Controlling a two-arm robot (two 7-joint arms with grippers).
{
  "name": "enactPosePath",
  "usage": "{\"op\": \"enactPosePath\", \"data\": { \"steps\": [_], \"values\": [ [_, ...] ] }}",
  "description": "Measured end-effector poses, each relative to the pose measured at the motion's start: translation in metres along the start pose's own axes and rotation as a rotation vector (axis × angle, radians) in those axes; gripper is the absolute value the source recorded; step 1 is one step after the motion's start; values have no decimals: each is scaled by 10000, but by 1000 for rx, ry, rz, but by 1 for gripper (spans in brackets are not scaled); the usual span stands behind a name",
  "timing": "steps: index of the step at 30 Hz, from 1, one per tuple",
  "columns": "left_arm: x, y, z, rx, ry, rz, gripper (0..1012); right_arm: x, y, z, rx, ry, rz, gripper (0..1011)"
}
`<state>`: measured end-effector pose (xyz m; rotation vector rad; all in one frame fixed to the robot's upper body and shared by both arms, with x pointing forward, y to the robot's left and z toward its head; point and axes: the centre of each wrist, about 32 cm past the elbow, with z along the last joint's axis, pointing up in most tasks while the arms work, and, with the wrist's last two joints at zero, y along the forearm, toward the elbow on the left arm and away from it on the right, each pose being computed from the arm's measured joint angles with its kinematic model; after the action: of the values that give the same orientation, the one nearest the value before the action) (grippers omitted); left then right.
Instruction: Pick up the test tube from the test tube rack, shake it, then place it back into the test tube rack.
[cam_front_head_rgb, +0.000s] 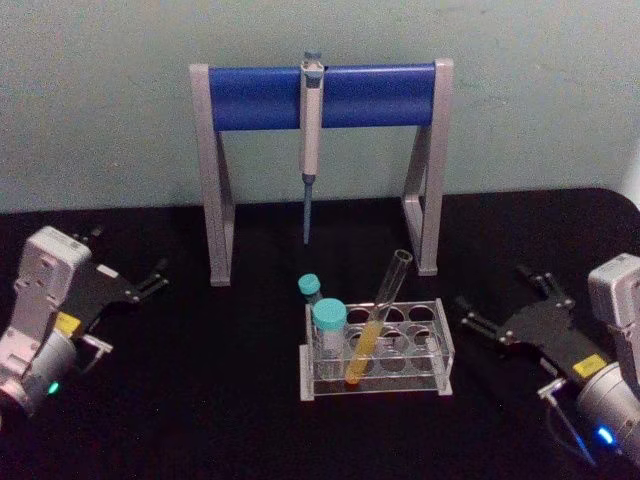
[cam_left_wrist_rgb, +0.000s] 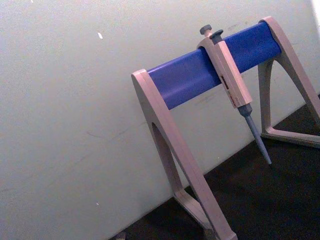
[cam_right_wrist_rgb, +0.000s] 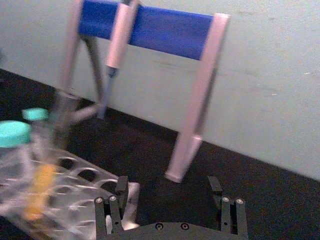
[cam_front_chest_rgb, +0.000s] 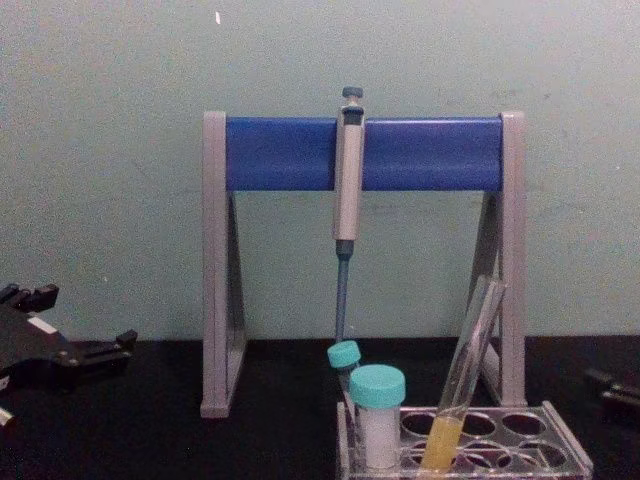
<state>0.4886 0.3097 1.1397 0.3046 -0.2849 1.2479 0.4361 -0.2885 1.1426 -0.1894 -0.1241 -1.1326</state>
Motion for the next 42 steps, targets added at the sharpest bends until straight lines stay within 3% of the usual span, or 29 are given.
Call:
{"op": "enactPosePath", "data": {
  "steps": [3,9,18,30,42],
  "values": [
    [0,0,0,0,0,0,1001,-91,-54,12,15,63,57,1000],
    [0,0,0,0,0,0,1001,-179,-58,25,36,136,143,1000],
    [0,0,0,0,0,0,1001,-273,98,18,63,232,280,1000],
    [0,0,0,0,0,0,1001,-321,349,-14,74,303,322,1000],
    [0,0,0,0,0,0,1001,-323,482,-16,84,316,339,1000]
  ]
}}
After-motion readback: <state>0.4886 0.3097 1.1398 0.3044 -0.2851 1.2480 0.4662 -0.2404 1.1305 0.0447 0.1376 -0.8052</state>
